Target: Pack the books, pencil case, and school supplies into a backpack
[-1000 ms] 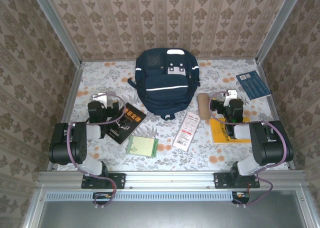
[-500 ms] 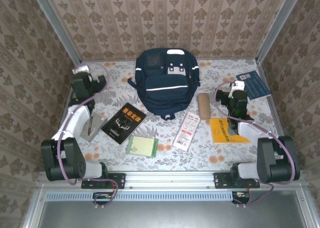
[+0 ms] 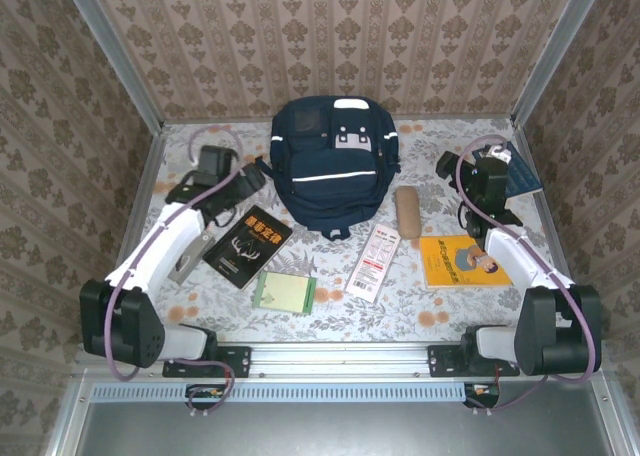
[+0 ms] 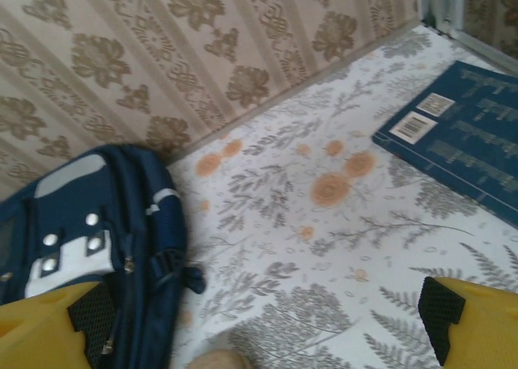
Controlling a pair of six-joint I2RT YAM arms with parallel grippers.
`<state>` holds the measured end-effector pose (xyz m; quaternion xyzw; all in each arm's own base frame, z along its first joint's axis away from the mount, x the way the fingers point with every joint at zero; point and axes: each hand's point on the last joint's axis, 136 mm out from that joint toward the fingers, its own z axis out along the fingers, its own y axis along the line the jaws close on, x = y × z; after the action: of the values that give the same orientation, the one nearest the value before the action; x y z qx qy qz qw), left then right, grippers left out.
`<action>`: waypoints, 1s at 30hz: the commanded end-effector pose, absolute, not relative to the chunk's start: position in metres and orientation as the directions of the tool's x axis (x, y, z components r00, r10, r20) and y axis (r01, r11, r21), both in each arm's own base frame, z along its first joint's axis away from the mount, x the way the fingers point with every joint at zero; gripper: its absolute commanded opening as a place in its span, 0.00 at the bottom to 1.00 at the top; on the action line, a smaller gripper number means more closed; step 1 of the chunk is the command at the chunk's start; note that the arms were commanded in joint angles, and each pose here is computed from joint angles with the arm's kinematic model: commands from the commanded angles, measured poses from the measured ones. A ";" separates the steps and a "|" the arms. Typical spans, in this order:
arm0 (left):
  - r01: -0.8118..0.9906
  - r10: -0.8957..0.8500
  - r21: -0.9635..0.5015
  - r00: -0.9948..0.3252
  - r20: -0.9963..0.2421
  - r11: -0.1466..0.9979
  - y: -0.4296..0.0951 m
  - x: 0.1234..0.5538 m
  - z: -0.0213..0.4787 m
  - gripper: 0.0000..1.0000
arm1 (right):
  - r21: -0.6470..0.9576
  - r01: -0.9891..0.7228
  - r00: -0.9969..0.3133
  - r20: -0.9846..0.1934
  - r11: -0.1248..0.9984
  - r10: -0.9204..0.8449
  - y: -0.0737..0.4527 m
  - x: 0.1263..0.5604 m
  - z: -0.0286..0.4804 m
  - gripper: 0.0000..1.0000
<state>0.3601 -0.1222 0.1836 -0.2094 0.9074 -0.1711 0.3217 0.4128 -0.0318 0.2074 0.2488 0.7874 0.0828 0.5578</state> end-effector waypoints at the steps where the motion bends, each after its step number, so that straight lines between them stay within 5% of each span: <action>1: -0.397 -0.614 -0.521 -0.706 -0.352 0.756 -0.163 0.348 0.160 0.93 | 0.443 0.258 -0.302 -0.807 0.858 0.507 -0.016 0.417 0.210 1.00; 9: -0.440 -0.651 -0.615 -0.742 -0.161 0.654 -0.265 0.345 0.135 0.89 | 0.395 0.184 -0.373 -0.819 0.900 0.436 0.011 0.420 0.205 1.00; 16: -0.509 -0.648 -0.543 -0.757 -0.087 0.667 -0.291 0.343 0.095 0.87 | 0.386 0.120 -0.529 -0.755 0.915 0.388 0.044 0.438 0.183 1.00; 22: -0.552 -0.663 -0.459 -0.739 -0.117 0.696 -0.269 0.338 0.063 0.63 | 0.444 0.102 -0.679 -0.623 0.890 0.388 0.074 0.471 0.154 0.98; 26: -0.545 -0.644 -0.408 -0.749 -0.156 0.733 -0.255 0.337 0.056 0.37 | 0.487 0.125 -0.717 -0.557 0.865 0.418 0.084 0.495 0.131 0.75; 30: -0.558 -0.647 -0.383 -0.747 -0.155 0.736 -0.243 0.331 0.047 0.16 | 0.485 0.175 -0.732 -0.518 0.857 0.443 0.084 0.519 0.104 0.64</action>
<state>0.3402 -0.2679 0.0676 -0.3159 0.9144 -0.2071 0.1460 0.5111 0.0762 0.1179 0.1601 0.9009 0.1938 0.3539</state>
